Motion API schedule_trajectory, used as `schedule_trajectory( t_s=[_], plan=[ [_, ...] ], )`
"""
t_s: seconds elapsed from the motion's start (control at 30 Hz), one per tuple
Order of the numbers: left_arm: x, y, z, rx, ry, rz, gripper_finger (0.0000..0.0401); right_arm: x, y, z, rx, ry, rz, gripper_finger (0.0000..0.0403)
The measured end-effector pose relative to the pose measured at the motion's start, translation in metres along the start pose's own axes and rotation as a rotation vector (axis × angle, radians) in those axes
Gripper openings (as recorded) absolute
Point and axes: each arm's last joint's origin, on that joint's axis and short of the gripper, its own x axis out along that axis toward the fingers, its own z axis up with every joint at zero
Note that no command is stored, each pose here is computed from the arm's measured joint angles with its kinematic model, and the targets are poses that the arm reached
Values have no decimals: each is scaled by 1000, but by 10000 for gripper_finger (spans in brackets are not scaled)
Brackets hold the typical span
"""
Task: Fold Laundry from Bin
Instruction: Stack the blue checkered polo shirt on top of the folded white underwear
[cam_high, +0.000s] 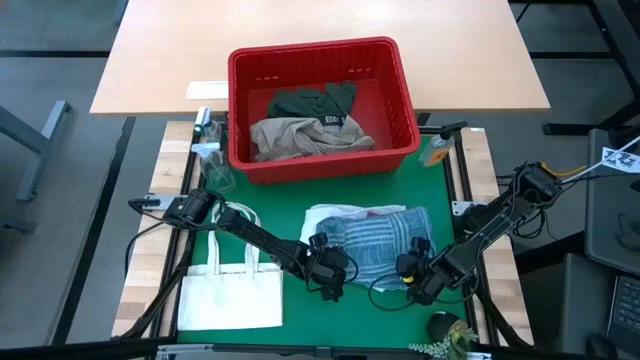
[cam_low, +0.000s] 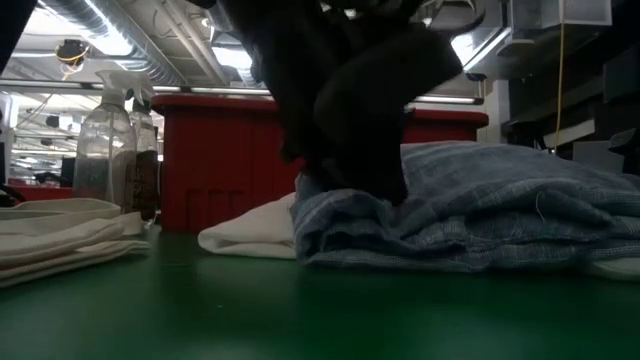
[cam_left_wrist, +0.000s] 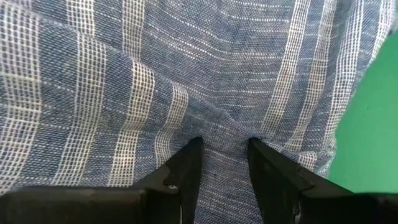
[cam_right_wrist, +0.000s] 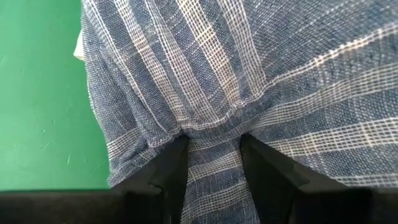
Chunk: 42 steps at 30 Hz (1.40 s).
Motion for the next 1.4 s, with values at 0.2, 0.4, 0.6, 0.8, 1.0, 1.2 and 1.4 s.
schedule_trajectory(
  t_s=[0.2, 0.4, 0.6, 0.8, 1.0, 1.2, 1.4],
  plan=[
    [-3, 0, 1, 0, 5, -8, 126, -4, 3, 3, -3, 6, 6, 154],
    [-25, 4, 12, -19, 52, -92, 126, -20, 13, 15, -32, 25, 20, 154],
    [-59, 12, 29, -55, 76, -180, 126, -35, 19, 24, -37, 46, 35, 154],
    [-101, 30, 37, -47, 62, -131, 126, -40, 22, 27, -37, 52, 53, 154],
    [-130, 57, 34, -17, 105, 23, 126, -40, 22, 27, -39, 59, 57, 154],
    [-134, 86, 26, -1, 279, 152, 126, -40, 22, 27, -39, 65, 62, 154],
    [-116, 107, 11, -31, 447, 157, 126, -40, 23, 26, -41, 102, 90, 154]
  ],
)
